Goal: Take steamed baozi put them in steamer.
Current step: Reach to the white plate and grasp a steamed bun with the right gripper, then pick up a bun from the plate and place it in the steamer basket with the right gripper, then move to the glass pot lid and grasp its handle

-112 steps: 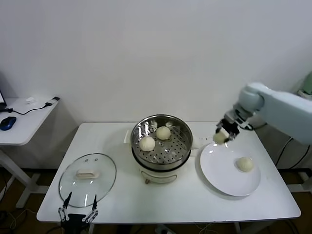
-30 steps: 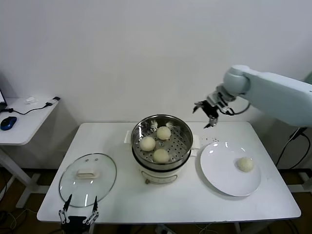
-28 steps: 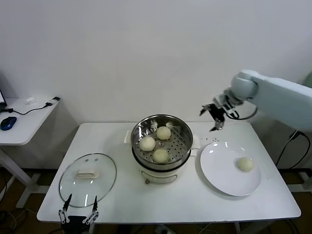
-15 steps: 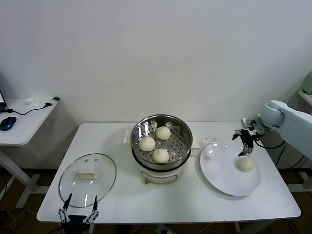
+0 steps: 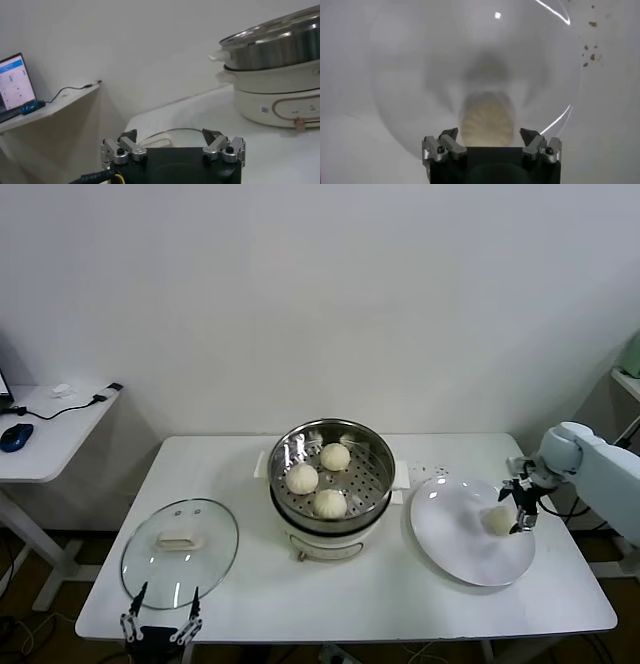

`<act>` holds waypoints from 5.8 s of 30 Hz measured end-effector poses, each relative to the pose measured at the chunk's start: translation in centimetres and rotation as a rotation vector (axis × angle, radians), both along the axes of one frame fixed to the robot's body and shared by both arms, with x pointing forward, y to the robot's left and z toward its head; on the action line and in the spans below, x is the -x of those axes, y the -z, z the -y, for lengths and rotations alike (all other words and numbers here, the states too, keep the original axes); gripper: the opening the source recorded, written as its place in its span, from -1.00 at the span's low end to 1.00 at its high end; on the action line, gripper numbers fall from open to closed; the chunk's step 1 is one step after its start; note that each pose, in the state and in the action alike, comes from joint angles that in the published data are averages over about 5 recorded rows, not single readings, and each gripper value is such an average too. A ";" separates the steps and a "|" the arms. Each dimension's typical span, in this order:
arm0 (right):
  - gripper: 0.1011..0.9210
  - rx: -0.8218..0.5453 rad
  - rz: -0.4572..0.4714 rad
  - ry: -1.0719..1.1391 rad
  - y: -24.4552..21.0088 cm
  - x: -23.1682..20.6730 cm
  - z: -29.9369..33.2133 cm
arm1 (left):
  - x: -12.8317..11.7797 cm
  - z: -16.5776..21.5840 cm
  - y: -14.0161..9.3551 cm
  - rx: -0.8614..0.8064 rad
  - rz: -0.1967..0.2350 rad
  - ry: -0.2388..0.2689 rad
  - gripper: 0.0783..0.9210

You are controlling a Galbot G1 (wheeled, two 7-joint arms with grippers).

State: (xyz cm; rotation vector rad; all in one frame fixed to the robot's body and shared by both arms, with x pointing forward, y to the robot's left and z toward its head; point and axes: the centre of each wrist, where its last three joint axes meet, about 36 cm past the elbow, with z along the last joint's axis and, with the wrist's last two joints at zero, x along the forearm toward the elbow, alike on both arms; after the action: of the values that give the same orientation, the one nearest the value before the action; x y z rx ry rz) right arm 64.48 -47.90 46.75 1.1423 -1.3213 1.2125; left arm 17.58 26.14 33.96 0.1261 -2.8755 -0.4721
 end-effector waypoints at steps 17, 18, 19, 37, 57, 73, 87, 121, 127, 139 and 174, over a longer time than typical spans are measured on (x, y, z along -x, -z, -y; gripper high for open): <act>0.20 0.013 -0.013 0.017 1.4 -0.3 0.2 | 0.1 0.1 0.2 0.005 -0.005 0.002 0.77; 0.18 0.012 -0.013 0.019 1.4 -0.3 0.3 | 0.1 0.1 0.2 0.005 -0.004 0.002 0.77; 0.14 0.011 -0.012 0.021 1.3 -0.3 0.3 | 0.1 0.1 0.2 0.006 -0.004 0.002 0.77; 0.05 -0.086 0.065 0.046 -5.6 -3.3 -2.6 | 0.2 0.5 0.5 0.024 -0.001 0.011 0.77; 0.06 -0.289 0.118 -0.064 -22.8 -8.0 -22.9 | -0.8 2.5 1.7 0.094 0.009 0.047 0.77; 0.06 -0.170 0.040 -0.130 -16.8 -6.3 -32.4 | -1.2 2.3 1.8 0.086 0.021 0.060 0.77; 0.09 -0.111 0.008 -0.151 -12.3 -5.7 -34.2 | -1.8 1.9 2.2 0.075 0.016 0.071 0.77; 0.76 -0.481 0.181 -0.072 -18.1 -3.6 -22.9 | -2.1 1.3 1.1 0.030 0.035 0.073 0.77; 0.76 -0.734 0.313 0.000 -14.4 -0.6 -17.5 | -2.0 0.9 0.5 0.012 0.041 0.073 0.77; 0.76 -1.125 0.579 0.249 -6.4 7.0 -11.9 | -2.4 0.6 -1.0 -0.022 0.076 0.061 0.77; 0.76 -1.244 0.950 0.851 9.6 24.9 -7.4 | -7.4 -3.6 1.6 -1.193 -0.039 0.228 0.77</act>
State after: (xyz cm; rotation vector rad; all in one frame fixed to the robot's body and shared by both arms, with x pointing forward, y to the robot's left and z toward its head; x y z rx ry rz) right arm 39.60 -40.53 37.19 0.4702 -3.0829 0.1013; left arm 25.02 29.78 32.39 -0.0288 -2.1584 -2.0894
